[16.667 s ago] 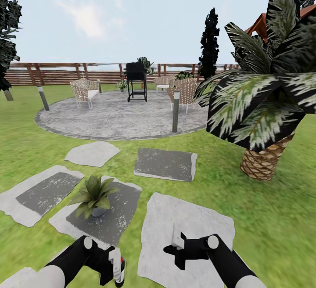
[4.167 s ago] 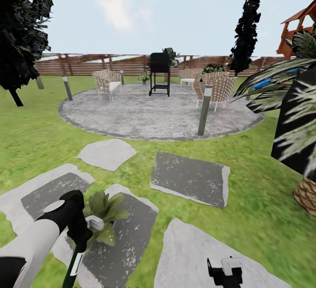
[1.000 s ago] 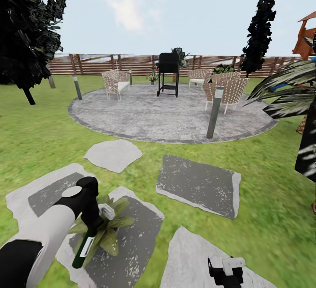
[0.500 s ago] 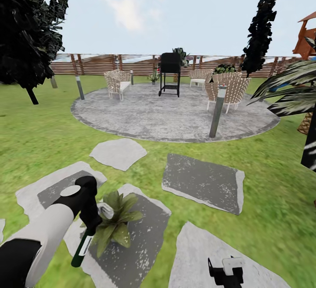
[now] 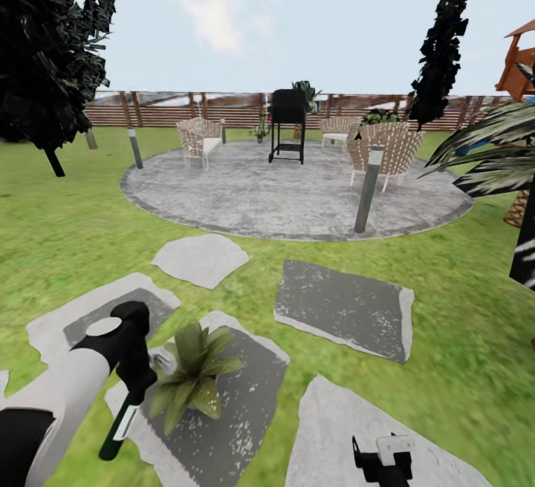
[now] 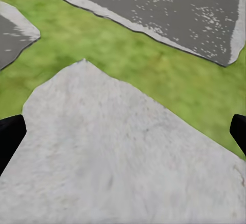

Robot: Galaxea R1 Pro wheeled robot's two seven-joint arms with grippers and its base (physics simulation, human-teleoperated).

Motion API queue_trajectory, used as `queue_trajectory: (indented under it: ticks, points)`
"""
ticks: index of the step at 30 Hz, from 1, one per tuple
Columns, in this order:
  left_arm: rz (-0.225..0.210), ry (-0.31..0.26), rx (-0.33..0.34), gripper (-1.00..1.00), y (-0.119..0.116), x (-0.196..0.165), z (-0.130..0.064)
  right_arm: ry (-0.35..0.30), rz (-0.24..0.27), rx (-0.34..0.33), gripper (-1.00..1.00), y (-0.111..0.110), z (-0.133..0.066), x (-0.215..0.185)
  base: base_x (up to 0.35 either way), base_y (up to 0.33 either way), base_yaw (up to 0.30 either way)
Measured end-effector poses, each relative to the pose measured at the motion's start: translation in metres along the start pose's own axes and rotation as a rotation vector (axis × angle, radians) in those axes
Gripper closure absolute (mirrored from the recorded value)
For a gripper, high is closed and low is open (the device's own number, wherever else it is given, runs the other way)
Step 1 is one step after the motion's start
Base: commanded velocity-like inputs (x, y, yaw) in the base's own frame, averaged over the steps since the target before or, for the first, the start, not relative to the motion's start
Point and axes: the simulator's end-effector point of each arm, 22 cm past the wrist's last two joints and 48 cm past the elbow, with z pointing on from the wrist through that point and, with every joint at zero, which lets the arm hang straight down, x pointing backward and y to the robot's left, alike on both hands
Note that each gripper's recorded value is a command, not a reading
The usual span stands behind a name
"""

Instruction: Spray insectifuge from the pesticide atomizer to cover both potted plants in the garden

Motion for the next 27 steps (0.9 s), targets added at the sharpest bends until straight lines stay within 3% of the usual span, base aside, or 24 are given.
queue_trajectory:
  ticks: [13, 16, 18, 24, 27]
  points:
    - [0.000, 0.001, 0.005, 1.00, -0.003, -0.001, 0.002, 0.001, 0.000, 0.000, -1.00, 0.000, 0.000, 0.000, 0.056, 0.048, 0.000]
    - [0.000, 0.050, 0.052, 1.00, -0.021, 0.020, 0.038, 0.000, 0.000, 0.000, -1.00, 0.000, 0.000, 0.000, 0.001, 0.001, 0.000]
    - [0.005, 0.053, 0.076, 1.00, -0.032, 0.020, 0.048, 0.001, 0.000, 0.000, -1.00, 0.000, 0.000, 0.000, 0.000, 0.000, 0.000]
    - [0.059, 0.032, 0.107, 1.00, -0.065, -0.007, 0.050, 0.000, 0.000, 0.000, -1.00, 0.000, 0.000, 0.000, 0.000, 0.000, 0.000]
    - [0.067, 0.033, 0.110, 1.00, -0.070, -0.009, 0.051, 0.001, 0.000, 0.000, -1.00, 0.000, 0.000, 0.000, 0.000, 0.000, 0.000]
